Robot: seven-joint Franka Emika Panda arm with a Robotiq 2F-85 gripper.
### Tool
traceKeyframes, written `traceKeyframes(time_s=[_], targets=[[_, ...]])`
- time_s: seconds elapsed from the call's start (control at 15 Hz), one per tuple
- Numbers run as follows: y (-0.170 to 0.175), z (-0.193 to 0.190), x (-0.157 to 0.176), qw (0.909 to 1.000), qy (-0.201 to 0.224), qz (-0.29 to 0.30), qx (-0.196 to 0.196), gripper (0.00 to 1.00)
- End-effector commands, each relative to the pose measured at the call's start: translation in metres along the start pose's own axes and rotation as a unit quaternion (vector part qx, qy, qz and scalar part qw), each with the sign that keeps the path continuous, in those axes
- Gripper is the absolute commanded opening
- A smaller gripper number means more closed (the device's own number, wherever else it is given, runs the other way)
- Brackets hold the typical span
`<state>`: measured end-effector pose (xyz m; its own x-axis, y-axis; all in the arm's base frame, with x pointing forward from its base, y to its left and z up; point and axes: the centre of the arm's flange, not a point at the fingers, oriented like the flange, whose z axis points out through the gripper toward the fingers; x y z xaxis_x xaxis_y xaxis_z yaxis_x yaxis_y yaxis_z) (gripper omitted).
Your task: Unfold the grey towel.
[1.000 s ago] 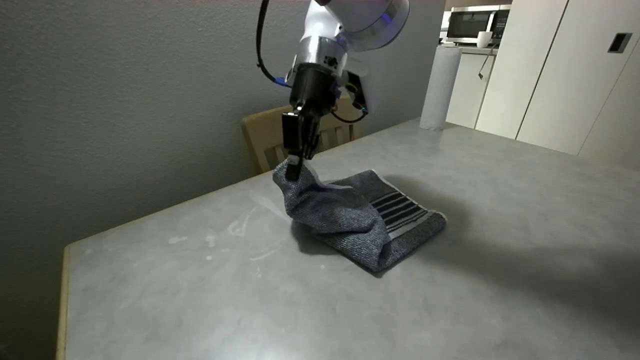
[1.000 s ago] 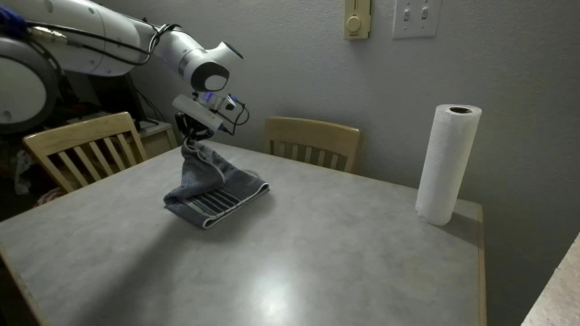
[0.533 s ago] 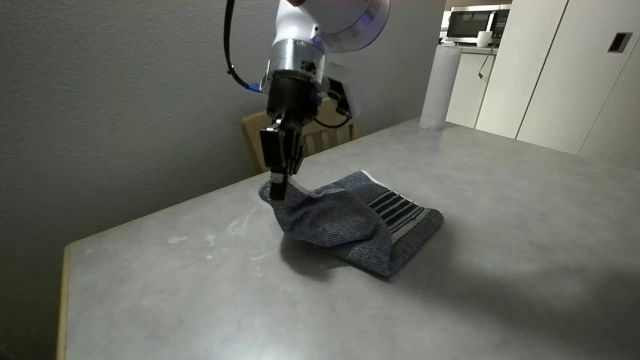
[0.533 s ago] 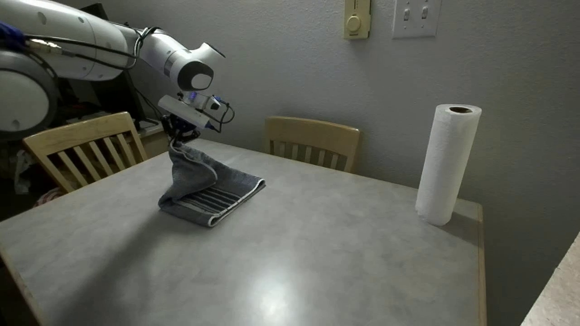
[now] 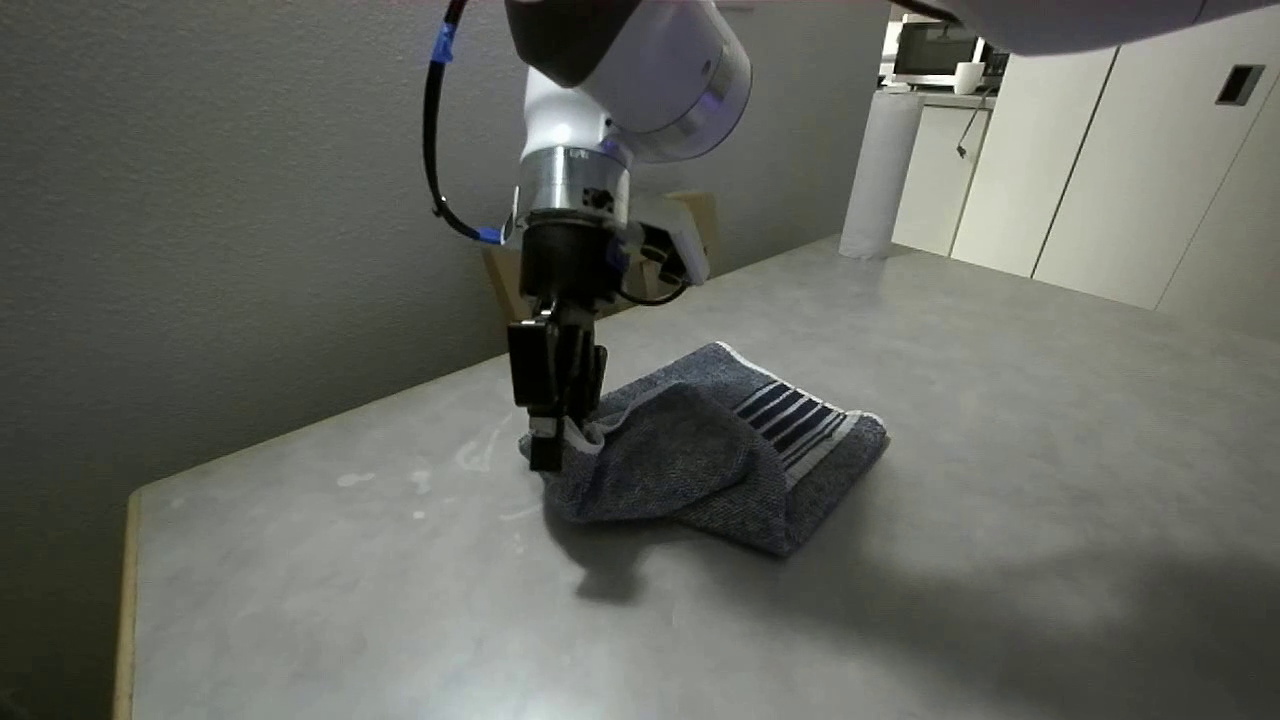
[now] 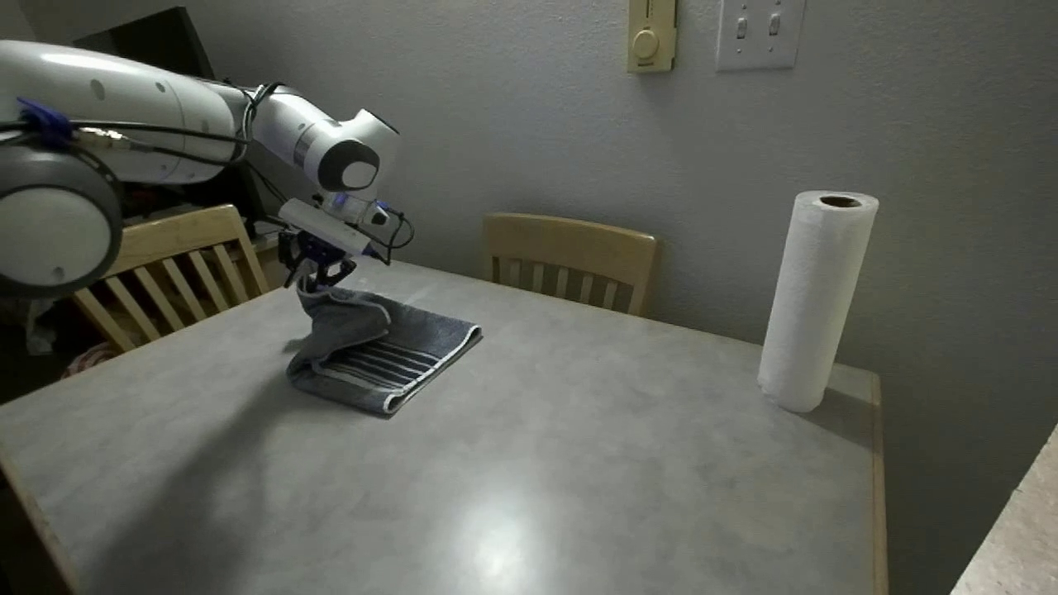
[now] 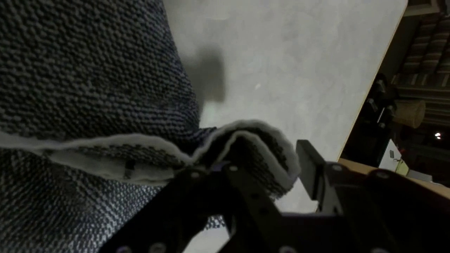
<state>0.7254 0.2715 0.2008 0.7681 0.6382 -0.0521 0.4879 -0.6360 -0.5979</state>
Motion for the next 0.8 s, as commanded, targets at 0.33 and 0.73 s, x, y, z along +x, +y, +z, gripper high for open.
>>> traceKeyframes(time_s=[0.33,0.73], targets=[[0.004,-0.043,0.044,0.9996,0.016,-0.023,-0.007,1.00],[-0.002,-0.132,0.008,0.9936,0.084,-0.032,-0.069,1.00]])
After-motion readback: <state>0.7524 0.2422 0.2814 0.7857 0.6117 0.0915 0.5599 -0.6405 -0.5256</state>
